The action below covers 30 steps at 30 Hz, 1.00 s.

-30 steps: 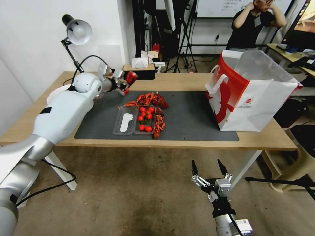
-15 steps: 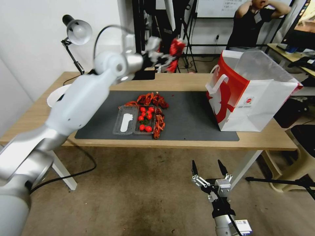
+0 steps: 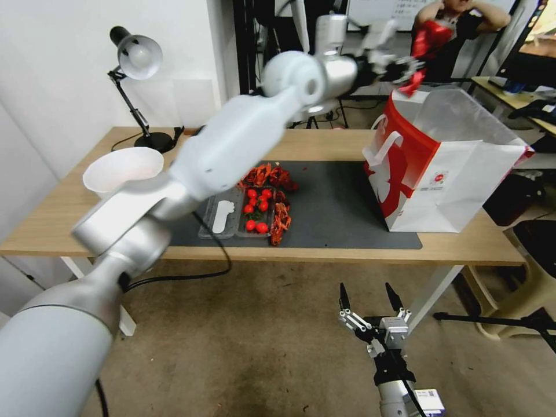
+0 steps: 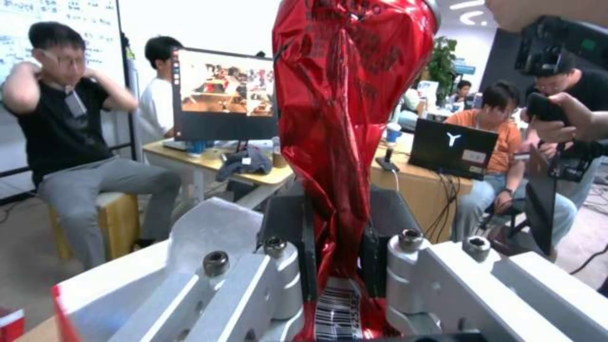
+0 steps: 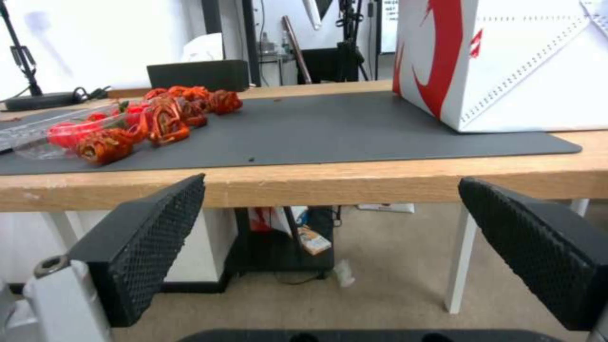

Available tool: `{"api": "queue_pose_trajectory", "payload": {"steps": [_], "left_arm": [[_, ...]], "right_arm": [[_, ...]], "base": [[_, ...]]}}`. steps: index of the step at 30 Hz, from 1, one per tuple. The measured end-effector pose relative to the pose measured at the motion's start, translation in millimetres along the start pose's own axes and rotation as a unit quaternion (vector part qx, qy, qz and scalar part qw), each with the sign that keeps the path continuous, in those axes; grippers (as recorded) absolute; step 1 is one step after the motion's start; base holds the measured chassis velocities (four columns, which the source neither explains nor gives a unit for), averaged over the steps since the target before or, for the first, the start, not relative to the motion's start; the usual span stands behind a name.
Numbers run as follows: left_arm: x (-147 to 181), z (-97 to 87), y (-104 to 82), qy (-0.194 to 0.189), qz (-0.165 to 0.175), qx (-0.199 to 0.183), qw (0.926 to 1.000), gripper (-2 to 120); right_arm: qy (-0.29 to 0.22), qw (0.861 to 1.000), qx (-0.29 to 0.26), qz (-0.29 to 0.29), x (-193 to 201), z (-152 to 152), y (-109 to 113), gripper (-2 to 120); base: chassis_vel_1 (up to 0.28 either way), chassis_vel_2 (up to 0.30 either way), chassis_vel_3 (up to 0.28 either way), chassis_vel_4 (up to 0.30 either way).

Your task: Pick up the trash from the table and place it into the takeout bag.

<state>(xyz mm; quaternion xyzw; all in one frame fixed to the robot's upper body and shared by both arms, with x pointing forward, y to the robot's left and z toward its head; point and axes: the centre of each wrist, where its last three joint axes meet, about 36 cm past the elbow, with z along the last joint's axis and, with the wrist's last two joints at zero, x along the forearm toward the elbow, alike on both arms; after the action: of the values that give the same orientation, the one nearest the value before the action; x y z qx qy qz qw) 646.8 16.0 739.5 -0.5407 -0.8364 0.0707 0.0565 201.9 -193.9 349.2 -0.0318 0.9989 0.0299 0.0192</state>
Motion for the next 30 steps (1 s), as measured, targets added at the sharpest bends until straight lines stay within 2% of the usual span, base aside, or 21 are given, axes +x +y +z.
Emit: {"api": "queue_pose_trajectory", "payload": {"steps": [8, 11, 12, 13, 16, 18, 21, 25, 26, 29, 30], "left_arm": [[-49.5, -3.8, -22.8, -0.015, 0.023, 0.003, 0.9996, 11], [-57.4, -0.5, -23.9, -0.016, 0.023, 0.006, 0.9996, 11], [-69.8, 7.9, -29.0, -0.015, 0.028, 0.009, 0.9995, 11], [-69.8, 7.9, -29.0, -0.015, 0.028, 0.009, 0.9995, 11], [-91.6, 36.7, -42.7, -0.012, 0.036, 0.003, 0.9993, 11], [-93.9, 43.1, -45.1, -0.012, 0.038, 0.001, 0.9992, 12], [-95.1, 47.3, -46.6, -0.011, 0.039, 0.000, 0.9992, 19], [-96.9, 70.5, -44.5, 0.008, 0.040, -0.010, 0.9991, 39], [-96.9, 70.5, -44.5, 0.008, 0.040, -0.010, 0.9991, 39], [-92.2, 74.6, -37.4, 0.018, 0.038, -0.020, 0.9989, 53], [-92.2, 74.6, -37.4, 0.018, 0.038, -0.020, 0.9989, 53]], "right_arm": [[0.000, 1.000, -0.001, 0.003, 1.1, 1.4, 1.4, 100], [0.000, 1.000, -0.001, 0.004, 1.3, 1.9, 1.5, 100], [-0.001, 1.000, -0.002, 0.004, 1.5, 2.7, 1.7, 100], [-0.001, 1.000, -0.002, 0.004, 1.5, 2.7, 1.7, 100], [0.001, 1.000, -0.003, 0.006, 2.9, 6.8, 2.1, 100], [0.002, 1.000, -0.003, 0.006, 3.2, 7.9, 2.0, 100], [0.002, 1.000, -0.002, 0.006, 3.4, 9.0, 2.0, 100], [0.005, 1.000, -0.002, 0.007, 3.7, 12.8, 1.8, 100], [0.005, 1.000, -0.002, 0.007, 3.7, 12.8, 1.8, 100], [0.006, 1.000, 0.000, 0.006, 3.6, 14.6, 0.7, 100], [0.006, 1.000, 0.000, 0.006, 3.6, 14.6, 0.7, 100]], "base": [[0.000, 0.000, 0.000, 0.000], [0.000, 0.000, 0.000, 0.000], [0.000, 0.000, 0.000, 0.000], [0.000, 0.000, 0.000, 0.000], [0.000, 0.000, 0.000, 0.000], [0.000, 0.000, 0.000, 0.000], [0.000, 0.000, 0.000, 0.000], [0.000, 0.000, 0.000, 0.000], [0.000, 0.000, 0.000, 0.000], [0.000, 0.000, 0.000, 0.000], [0.000, 0.000, 0.000, 0.000]]}}
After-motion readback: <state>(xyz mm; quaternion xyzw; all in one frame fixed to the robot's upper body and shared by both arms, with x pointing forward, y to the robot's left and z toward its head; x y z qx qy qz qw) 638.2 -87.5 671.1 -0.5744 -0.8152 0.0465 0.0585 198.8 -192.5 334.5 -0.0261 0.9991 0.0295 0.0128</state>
